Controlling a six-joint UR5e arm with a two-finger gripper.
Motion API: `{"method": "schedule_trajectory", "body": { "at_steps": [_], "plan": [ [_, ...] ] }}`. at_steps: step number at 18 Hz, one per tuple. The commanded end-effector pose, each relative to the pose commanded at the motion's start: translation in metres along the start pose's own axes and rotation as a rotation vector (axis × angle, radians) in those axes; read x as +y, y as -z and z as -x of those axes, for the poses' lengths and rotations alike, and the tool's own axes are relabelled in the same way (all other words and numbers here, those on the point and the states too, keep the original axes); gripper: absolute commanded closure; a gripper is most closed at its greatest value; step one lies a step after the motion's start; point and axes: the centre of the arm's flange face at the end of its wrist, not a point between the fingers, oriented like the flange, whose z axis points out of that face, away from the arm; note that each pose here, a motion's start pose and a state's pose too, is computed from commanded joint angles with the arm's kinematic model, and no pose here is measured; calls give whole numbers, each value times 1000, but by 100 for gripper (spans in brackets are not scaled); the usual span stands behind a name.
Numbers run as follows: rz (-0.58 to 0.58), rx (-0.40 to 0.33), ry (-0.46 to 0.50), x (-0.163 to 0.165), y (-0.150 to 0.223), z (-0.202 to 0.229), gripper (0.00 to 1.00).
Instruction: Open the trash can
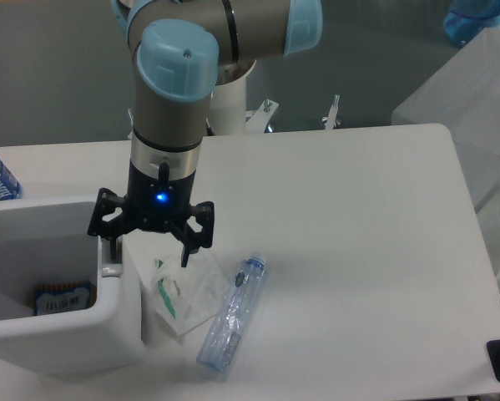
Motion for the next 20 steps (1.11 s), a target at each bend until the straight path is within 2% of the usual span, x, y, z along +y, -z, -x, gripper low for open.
{"method": "schedule_trajectory", "body": {
  "at_steps": [2,6,10,13,16,18,20],
  "plan": [
    [-10,-2,-3,-2,5,-1,0],
    [-104,-24,-40,-26,51,-3,0],
    [-146,-101,-151,-32,76,48,0],
    [-95,-235,-253,-23,91,107,0],
    [21,-384,-338,-8,101,161,0],
    [91,-428,-410,2,107,189,0],
    [124,-436,-453,12,113,219,0]
  ]
}}
